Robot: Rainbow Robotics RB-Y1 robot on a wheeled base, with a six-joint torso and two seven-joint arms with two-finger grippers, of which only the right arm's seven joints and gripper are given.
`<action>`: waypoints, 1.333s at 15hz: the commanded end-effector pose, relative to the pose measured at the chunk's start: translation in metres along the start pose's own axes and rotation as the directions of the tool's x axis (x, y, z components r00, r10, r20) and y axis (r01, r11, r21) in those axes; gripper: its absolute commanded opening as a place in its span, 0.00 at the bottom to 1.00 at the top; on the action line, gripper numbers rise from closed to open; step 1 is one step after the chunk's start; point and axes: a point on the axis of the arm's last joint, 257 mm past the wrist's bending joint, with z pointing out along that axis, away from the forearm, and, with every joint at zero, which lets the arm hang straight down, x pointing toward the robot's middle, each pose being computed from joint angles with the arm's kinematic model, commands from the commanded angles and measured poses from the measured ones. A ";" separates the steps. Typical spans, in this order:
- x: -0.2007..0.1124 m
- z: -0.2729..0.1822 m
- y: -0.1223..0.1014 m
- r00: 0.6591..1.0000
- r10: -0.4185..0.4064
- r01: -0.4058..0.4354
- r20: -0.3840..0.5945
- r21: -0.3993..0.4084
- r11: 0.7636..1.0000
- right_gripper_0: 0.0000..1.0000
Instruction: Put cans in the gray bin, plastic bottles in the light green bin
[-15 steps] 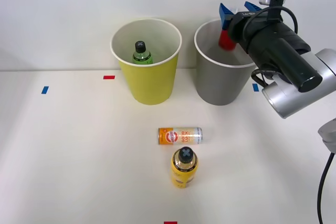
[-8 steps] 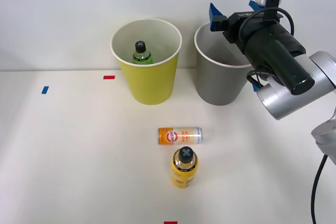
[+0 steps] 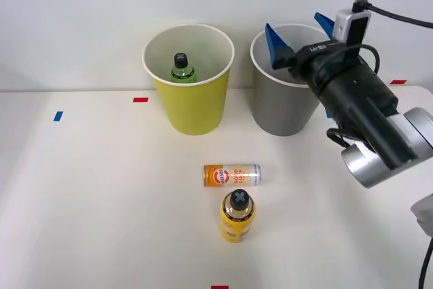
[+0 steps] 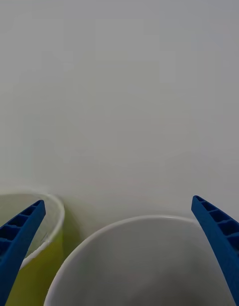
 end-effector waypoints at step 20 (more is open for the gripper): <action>0.128 -0.260 -0.035 0.956 0.265 -0.198 -0.126 0.391 0.899 1.00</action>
